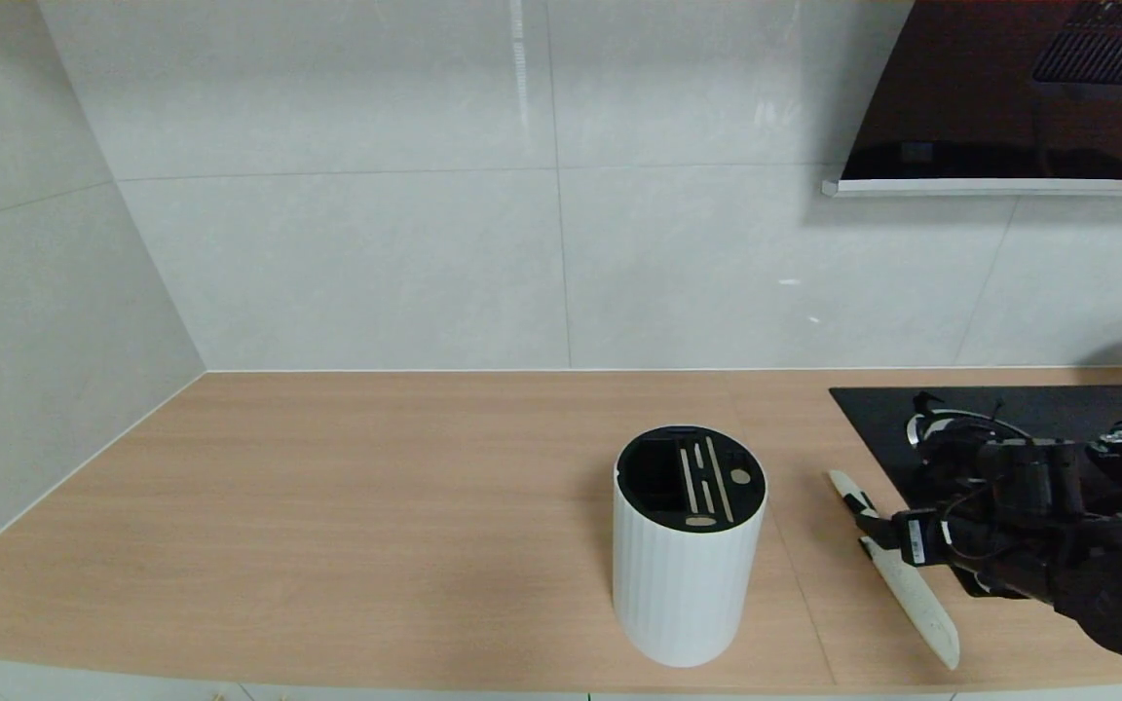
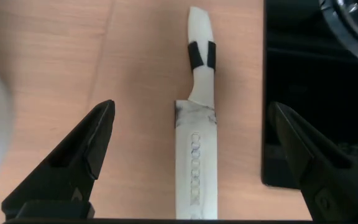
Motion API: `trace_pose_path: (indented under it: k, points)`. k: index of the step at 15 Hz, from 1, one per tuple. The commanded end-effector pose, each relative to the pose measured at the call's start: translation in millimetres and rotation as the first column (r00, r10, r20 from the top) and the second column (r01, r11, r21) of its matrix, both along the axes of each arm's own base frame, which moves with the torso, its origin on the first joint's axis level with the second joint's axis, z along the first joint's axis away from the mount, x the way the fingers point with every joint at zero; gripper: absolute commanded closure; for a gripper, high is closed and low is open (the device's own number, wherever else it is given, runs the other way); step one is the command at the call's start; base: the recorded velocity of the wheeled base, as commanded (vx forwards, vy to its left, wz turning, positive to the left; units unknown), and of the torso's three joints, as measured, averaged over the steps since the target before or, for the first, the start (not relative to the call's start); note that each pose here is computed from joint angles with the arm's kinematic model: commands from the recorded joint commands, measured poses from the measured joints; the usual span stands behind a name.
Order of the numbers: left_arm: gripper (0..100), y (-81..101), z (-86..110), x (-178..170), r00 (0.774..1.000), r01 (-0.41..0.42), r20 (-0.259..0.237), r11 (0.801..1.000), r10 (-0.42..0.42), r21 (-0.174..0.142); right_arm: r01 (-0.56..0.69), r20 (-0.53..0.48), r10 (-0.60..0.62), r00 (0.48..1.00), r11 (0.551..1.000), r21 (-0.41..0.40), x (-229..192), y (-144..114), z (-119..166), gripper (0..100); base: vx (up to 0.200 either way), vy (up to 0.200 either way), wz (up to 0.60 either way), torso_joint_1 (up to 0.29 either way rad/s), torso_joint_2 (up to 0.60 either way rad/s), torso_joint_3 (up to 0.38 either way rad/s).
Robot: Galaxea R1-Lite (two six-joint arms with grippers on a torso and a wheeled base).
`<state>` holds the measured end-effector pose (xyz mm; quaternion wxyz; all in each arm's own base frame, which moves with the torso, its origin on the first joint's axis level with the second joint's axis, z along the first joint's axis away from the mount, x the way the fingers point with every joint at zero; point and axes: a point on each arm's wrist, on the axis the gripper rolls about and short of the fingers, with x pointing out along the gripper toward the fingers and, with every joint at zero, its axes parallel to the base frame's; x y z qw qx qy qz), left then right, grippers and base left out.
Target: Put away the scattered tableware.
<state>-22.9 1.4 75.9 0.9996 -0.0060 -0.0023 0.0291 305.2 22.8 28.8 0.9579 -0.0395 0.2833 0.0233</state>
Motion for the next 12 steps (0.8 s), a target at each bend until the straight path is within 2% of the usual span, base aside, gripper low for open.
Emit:
trace_pose_path:
  k: [1,4,12]
  points:
    - [0,0.0,0.1,0.0,1.0,0.0,0.0,1.0,0.0,0.0,0.007,-0.071,-0.008,0.997,1.0,-0.016,3.7,0.6,-32.0,0,0.0,0.0,0.0,0.0,0.0,0.0]
    - [0,0.0,0.1,0.0,1.0,0.0,0.0,1.0,0.0,0.0,0.018,-0.068,-0.019,0.998,1.0,-0.022,9.3,0.3,-49.5,0,0.0,0.0,0.0,0.0,0.0,0.0]
    - [0,0.0,0.1,0.0,1.0,0.0,0.0,1.0,0.0,0.0,0.024,-0.06,-0.025,0.998,1.0,-0.02,17.5,-0.1,-63.5,0,0.0,0.0,0.0,0.0,0.0,0.0]
